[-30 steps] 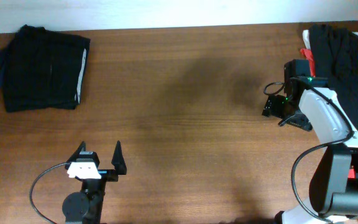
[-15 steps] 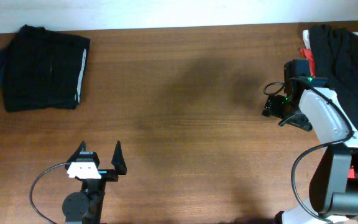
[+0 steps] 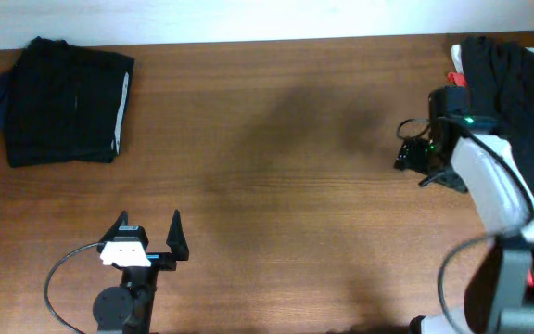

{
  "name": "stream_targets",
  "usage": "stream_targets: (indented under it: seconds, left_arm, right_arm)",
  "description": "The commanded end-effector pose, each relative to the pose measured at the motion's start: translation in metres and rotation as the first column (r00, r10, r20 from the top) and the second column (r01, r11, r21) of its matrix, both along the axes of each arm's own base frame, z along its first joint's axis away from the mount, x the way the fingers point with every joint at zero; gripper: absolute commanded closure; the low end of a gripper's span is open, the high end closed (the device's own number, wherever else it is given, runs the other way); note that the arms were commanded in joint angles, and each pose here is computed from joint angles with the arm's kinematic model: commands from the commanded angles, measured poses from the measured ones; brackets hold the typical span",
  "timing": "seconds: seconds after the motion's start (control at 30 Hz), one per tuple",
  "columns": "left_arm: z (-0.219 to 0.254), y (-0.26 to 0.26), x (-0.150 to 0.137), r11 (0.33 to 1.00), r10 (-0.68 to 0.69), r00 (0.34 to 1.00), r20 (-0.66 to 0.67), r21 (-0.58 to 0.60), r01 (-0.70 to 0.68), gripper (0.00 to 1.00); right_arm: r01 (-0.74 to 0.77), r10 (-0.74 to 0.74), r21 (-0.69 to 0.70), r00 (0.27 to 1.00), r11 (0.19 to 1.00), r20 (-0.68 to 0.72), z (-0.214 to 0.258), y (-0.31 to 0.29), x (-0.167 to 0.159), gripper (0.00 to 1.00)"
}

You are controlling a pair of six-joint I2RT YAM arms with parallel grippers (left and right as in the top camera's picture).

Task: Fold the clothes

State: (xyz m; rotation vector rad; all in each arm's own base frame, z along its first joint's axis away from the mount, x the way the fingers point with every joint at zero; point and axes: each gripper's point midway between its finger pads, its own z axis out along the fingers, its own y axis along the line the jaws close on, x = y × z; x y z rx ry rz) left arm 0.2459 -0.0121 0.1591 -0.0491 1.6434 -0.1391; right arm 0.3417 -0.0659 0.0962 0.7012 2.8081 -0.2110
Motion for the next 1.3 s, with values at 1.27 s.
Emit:
stream_targets:
  seconds: [1.27]
  left_arm:
    - [-0.002, 0.001, 0.0, 1.0, 0.007, 1.0, -0.006, -0.008, -0.007, 0.01]
  right_arm:
    - [-0.19, 0.187, -0.143, 0.236, 0.971, 0.954, 0.107, 0.068, -0.108, 0.01]
